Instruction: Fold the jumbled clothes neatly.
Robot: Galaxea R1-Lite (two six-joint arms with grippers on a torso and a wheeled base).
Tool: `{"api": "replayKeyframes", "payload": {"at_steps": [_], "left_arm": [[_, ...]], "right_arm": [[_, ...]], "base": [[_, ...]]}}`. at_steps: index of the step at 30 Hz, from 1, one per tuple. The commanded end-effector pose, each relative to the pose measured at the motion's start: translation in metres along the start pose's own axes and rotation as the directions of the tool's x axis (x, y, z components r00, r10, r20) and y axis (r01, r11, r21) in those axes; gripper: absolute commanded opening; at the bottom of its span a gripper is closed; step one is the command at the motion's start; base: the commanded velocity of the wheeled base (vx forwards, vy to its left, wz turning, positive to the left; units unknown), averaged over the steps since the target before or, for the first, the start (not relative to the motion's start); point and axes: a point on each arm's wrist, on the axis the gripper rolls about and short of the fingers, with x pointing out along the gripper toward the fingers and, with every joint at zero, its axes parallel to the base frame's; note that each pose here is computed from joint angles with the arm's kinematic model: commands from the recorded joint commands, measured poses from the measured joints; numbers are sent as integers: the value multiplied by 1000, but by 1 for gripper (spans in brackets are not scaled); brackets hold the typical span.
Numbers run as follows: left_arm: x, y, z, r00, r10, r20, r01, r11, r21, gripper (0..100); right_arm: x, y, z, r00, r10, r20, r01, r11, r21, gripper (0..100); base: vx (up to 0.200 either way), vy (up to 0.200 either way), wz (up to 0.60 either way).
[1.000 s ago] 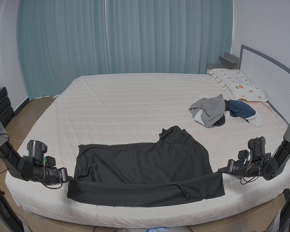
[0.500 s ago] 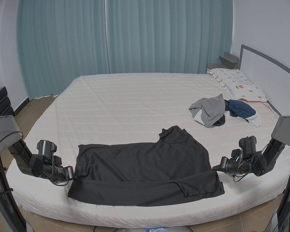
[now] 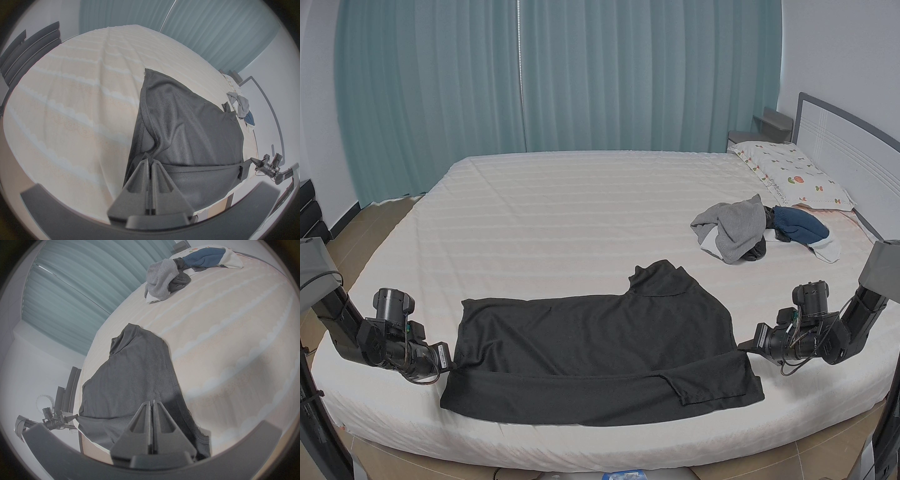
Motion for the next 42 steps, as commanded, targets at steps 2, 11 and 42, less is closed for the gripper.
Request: {"api": "replayKeyframes", "payload": {"at_steps": [2,11,42], "left_arm": [[-1,0,-1,1000,-5,-1,5,1000,-1,100],[-6,-3,5,999,-23,32,28,986,-164,100],[-12,10,12,996,-64,65,81,951,-298,100]], "right_arm": [[3,-1,-1,1000,-3,-9,3,1000,4,100],[-14,12,11,997,51,52,-59,984,168,100],[-22,8,19,992,110,63,-127,897,424,100]], "base": [[0,0,0],[0,0,0],[0,39,0]]}}
